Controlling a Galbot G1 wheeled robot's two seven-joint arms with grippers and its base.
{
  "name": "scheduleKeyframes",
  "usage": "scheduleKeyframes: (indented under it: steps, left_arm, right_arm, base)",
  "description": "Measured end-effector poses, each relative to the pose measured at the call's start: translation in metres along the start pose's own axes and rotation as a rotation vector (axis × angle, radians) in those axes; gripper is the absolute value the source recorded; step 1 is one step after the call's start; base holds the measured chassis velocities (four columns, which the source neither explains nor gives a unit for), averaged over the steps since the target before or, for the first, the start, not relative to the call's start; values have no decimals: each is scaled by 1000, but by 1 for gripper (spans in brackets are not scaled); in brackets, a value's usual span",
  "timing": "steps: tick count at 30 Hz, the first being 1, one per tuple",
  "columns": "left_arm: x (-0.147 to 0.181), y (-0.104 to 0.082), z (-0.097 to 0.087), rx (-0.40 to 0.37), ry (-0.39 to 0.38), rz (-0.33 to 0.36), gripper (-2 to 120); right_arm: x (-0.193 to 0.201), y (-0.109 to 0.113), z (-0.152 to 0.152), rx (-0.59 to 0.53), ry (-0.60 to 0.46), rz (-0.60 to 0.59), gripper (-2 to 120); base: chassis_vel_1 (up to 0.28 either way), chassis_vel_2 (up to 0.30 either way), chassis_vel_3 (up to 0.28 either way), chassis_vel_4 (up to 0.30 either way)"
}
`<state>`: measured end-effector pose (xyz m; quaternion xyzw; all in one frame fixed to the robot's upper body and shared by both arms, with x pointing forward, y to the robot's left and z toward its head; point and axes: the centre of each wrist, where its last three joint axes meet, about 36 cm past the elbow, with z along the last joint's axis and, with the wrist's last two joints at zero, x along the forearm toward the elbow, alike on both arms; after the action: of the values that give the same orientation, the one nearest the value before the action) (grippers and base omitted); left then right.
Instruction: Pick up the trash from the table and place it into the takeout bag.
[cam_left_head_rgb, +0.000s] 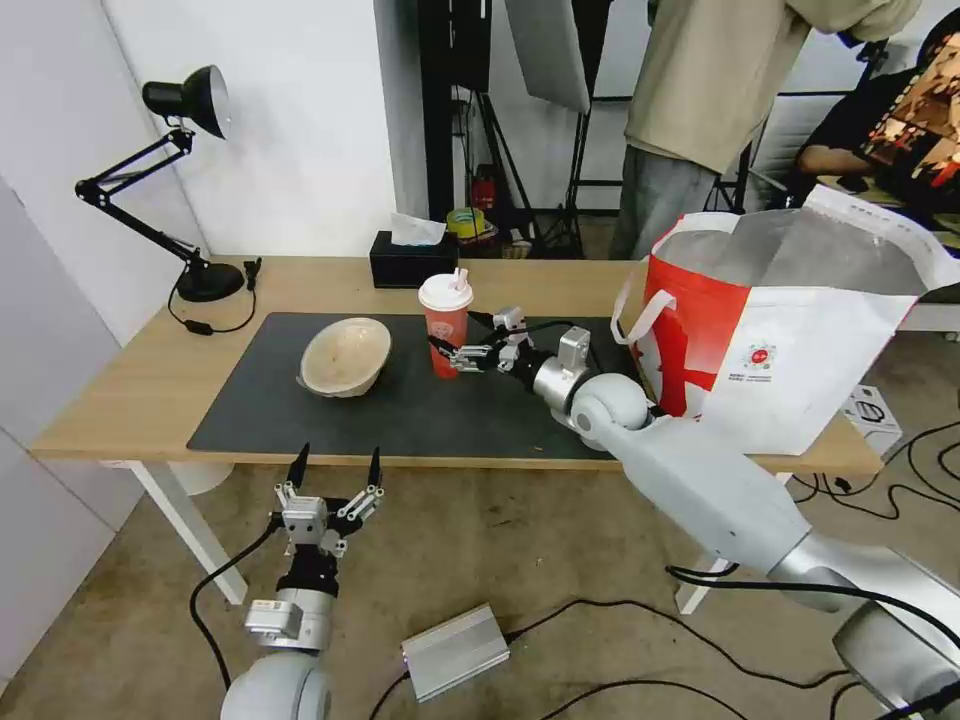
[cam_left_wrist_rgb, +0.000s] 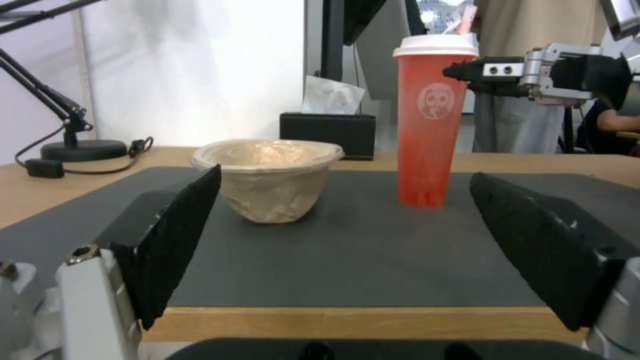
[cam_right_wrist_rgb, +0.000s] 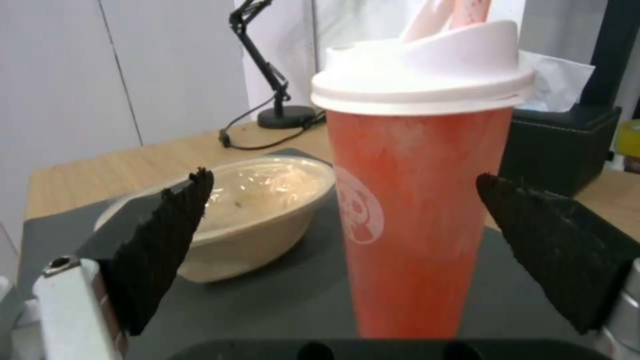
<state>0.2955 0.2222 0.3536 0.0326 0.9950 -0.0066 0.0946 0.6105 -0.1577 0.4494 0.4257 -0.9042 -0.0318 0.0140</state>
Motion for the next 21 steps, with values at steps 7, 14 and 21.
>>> scheduleKeyframes:
  steps: [7, 14, 21]
  left_arm:
    - [1, 1, 2, 2, 0, 6, 100]
    - [2, 3, 2, 3, -2, 16, 100]
    - [2, 3, 3, 5, -1, 18, 100]
  right_arm:
    - [-6, -2, 3, 4, -4, 13, 100]
    - [-12, -8, 8, 15, -7, 30, 100]
    - [-14, -14, 12, 24, -8, 45, 100]
  base:
    - [0, 0, 0, 0]
    - [0, 0, 0, 0]
    - [0, 0, 0, 0]
